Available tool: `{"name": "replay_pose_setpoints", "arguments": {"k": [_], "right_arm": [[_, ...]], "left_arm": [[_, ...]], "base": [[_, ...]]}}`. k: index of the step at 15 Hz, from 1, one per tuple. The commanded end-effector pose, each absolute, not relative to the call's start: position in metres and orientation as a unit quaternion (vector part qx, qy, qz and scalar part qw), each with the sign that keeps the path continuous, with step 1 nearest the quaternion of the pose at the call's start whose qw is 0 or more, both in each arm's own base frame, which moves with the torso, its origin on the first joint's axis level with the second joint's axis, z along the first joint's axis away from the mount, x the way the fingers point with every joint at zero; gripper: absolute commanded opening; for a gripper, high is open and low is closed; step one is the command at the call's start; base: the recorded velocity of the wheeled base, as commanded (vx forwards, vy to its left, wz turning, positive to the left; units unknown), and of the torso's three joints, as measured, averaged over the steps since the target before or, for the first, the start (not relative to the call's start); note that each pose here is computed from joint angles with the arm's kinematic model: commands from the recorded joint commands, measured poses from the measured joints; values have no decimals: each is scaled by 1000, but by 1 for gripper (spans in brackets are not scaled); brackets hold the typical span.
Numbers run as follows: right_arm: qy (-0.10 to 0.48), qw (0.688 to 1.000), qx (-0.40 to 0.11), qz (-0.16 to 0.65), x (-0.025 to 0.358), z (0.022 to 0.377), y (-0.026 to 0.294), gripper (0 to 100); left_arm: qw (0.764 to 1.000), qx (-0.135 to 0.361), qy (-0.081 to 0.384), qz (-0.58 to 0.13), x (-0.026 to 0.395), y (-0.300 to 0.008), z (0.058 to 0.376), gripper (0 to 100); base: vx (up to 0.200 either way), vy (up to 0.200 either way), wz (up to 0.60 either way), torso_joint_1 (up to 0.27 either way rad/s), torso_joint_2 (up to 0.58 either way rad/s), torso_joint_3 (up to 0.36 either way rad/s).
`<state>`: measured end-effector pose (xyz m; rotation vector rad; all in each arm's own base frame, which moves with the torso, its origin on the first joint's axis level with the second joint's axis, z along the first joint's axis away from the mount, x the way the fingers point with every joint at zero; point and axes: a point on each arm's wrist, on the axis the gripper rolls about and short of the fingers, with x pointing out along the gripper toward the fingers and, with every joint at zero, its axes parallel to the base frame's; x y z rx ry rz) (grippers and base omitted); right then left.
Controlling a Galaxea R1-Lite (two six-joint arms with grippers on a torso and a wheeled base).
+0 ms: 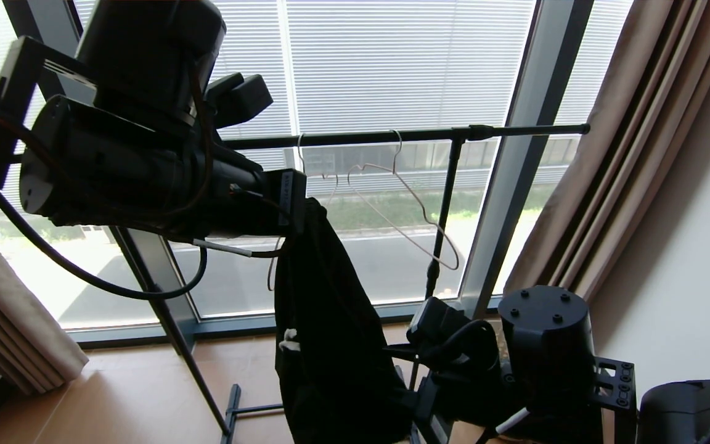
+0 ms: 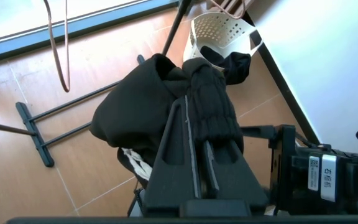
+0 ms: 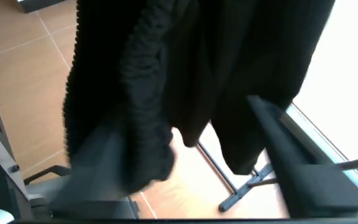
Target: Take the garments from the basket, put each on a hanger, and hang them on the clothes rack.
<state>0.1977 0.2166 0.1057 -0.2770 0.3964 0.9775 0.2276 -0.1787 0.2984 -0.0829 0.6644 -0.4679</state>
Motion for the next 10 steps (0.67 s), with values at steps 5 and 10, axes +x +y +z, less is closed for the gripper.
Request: {"name": "replay_pose_setpoints", "arguments": {"k": [5, 10], "right_arm": [[149, 915, -37, 372, 233, 144, 206, 0], [125, 937, -9, 325, 251, 167, 202, 0]], "left_arm": [[903, 32, 356, -238, 205, -160, 266, 100], [896, 83, 351, -257, 177, -138, 247, 100]], "base": [[0, 0, 0, 0, 0, 0], [0, 0, 0, 0, 0, 0]]}}
